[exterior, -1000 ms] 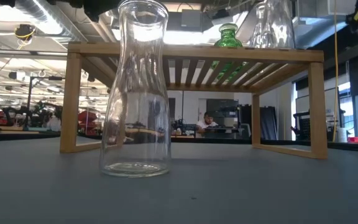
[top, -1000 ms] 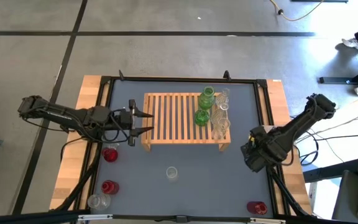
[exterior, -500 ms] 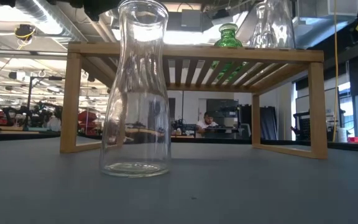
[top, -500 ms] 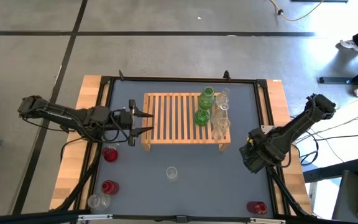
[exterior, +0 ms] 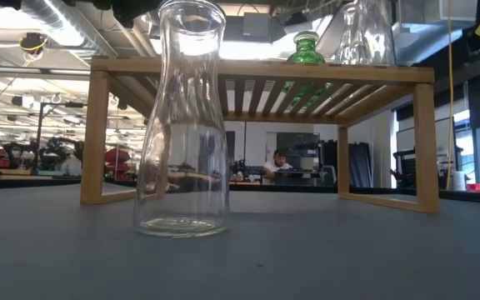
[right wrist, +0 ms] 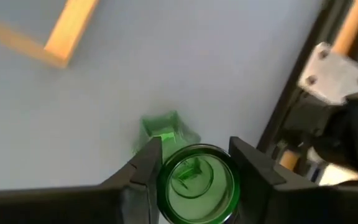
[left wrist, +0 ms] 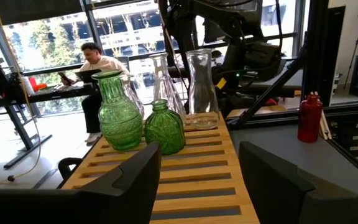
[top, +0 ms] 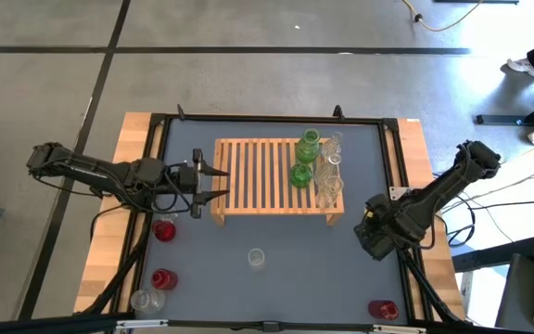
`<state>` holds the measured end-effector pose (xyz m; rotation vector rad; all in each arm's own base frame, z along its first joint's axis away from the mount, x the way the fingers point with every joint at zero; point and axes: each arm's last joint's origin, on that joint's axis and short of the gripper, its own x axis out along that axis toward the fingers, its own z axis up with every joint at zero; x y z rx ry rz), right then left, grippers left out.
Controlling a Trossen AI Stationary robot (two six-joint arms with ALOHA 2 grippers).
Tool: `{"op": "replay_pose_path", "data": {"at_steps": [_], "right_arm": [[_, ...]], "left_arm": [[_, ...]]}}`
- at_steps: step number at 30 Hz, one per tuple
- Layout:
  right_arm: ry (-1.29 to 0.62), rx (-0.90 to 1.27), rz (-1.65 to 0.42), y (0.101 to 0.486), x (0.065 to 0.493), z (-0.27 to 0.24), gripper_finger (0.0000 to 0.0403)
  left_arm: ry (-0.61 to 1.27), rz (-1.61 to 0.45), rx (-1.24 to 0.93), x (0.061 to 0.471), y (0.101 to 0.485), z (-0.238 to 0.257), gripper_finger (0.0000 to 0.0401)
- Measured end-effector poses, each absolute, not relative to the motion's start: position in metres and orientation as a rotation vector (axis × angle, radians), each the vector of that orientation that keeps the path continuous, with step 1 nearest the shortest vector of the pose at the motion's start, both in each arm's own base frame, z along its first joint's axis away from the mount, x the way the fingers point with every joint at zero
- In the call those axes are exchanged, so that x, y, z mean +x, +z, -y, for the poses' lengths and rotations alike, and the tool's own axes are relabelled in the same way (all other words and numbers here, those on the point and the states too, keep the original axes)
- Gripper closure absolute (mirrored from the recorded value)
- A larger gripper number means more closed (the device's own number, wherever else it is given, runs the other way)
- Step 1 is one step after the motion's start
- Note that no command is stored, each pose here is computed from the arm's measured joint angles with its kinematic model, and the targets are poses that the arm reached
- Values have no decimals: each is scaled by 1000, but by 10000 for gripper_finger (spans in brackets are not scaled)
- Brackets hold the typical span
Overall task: Sort vases onto shelf
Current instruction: Move the middle right green bottle to the middle
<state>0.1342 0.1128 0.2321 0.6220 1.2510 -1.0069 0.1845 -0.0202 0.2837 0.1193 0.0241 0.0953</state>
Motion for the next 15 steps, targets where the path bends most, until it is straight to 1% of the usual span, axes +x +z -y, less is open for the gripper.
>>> {"op": "replay_pose_path", "data": {"at_steps": [4,10,13,15], "right_arm": [[-955,649,-1264,240,138,-117,259],[-850,700,-1252,242,145,-124,276],[-784,728,-1238,239,153,-130,277],[-775,720,-1241,237,156,-133,273]], "left_arm": [[98,-24,119,184,284,20,190],[105,-24,120,184,284,20,190],[105,-24,120,184,284,20,190],[105,-24,120,184,284,20,190]]}}
